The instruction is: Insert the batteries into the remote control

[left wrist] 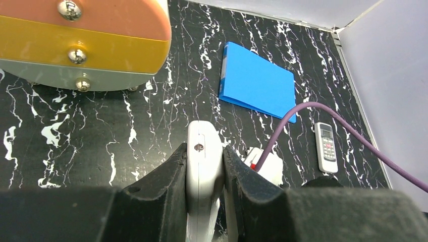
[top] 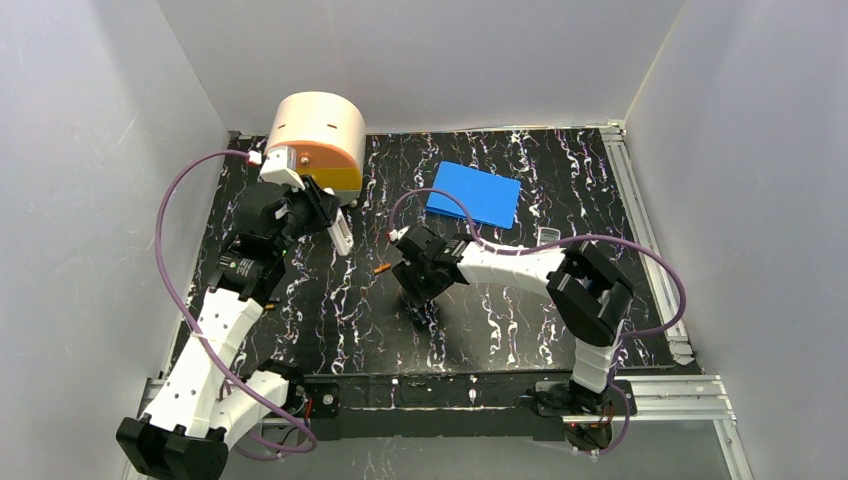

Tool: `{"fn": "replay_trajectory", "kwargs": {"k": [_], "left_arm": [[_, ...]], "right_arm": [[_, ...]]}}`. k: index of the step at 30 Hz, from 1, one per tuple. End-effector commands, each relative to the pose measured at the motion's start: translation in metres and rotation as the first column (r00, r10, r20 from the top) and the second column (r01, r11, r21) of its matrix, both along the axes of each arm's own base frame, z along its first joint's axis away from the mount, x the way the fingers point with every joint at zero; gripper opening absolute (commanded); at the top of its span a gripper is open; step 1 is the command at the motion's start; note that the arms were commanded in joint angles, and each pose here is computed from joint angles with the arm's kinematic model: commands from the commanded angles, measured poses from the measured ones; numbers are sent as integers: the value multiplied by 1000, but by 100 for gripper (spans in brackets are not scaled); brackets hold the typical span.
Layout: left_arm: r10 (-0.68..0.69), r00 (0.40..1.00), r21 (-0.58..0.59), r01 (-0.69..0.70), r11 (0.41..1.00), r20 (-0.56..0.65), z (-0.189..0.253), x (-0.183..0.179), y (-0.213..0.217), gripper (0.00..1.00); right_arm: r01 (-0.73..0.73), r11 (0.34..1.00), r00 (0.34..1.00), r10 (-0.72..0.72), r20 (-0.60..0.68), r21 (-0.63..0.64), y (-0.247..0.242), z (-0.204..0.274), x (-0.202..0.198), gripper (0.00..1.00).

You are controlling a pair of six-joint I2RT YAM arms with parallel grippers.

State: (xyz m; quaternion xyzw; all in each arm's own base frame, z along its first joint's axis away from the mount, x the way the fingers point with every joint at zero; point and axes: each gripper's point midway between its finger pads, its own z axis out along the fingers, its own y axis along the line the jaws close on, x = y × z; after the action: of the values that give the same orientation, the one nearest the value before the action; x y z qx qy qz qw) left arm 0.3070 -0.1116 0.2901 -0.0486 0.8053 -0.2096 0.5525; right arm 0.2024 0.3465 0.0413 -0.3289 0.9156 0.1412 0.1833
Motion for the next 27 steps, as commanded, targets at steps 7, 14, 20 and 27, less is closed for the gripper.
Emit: {"fn": "replay_trajectory", "kwargs": {"k": [7, 14, 20, 27], "left_arm": [[56, 998, 34, -57, 998, 21, 6, 3, 12, 0], [62, 998, 53, -63, 997, 18, 4, 5, 14, 0], [56, 998, 49, -57, 997, 14, 2, 8, 12, 0], [51, 999, 50, -52, 997, 9, 0, 10, 10, 0]], "right_arm": [[-131, 989, 991, 131, -1, -67, 16, -2, -14, 57], [-152, 979, 988, 151, -19, -138, 12, -9, -24, 44], [-126, 973, 992, 127, -12, -192, 6, -16, -22, 33], [-12, 960, 995, 40, 92, -281, -11, -16, -3, 25]]}}
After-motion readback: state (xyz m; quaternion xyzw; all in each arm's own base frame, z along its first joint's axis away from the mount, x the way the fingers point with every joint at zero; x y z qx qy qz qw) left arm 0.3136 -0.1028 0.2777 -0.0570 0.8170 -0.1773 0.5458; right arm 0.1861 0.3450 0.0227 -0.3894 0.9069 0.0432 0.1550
